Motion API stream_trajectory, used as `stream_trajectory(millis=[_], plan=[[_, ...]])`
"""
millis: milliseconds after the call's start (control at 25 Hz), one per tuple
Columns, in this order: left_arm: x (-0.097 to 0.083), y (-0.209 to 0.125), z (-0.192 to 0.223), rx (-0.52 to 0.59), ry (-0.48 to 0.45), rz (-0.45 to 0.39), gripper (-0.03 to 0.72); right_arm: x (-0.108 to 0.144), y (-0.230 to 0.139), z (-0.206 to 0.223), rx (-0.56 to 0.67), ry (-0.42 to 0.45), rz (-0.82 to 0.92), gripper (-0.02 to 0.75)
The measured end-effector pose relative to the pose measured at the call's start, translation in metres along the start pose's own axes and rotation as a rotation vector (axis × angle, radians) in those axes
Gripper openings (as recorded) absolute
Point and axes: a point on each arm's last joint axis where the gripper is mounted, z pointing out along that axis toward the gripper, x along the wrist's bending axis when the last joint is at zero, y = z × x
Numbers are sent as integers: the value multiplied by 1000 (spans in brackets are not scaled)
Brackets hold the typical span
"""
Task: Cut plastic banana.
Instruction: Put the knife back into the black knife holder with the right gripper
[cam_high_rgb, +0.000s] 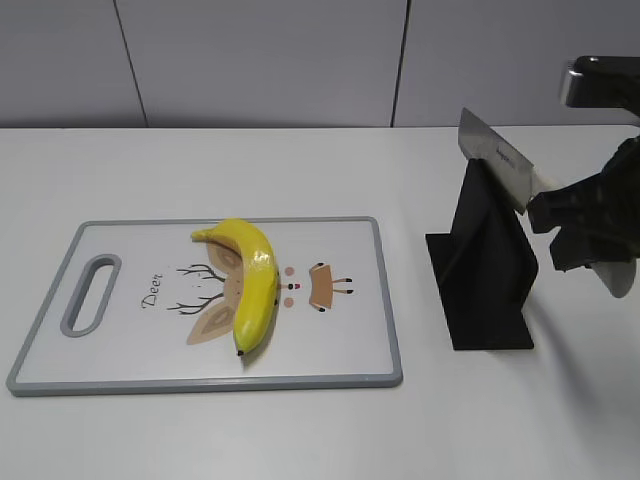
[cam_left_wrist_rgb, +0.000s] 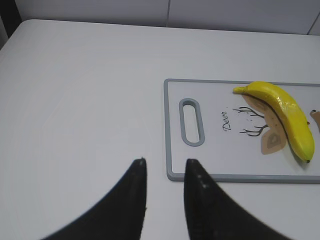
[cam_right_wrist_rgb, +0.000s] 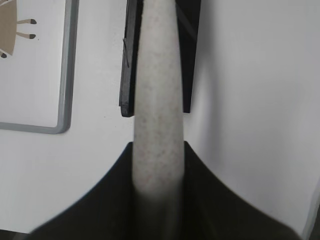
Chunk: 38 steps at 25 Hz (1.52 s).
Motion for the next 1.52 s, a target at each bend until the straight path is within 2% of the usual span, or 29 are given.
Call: stream_trajectory(millis=[720, 800, 960, 1040, 1120, 1320, 1520], plan=[[0, 0, 0, 0, 0, 1, 232, 5, -2, 20, 98, 26, 27, 164], [0, 0, 0, 0, 0, 1, 232, 6, -2, 20, 101, 35, 17, 221], [0, 0, 0, 0, 0, 1, 232, 7, -2, 20, 98, 46, 5, 514], [0, 0, 0, 0, 0, 1, 232, 7, -1, 20, 92, 49, -6, 615], [0, 0, 0, 0, 0, 1, 232, 7, -1, 20, 86, 52, -17, 648], [0, 0, 0, 0, 0, 1, 232, 7, 0, 4, 18, 79, -79, 657], [0, 0, 0, 0, 0, 1, 232, 9, -7, -35, -100, 164, -194, 657]])
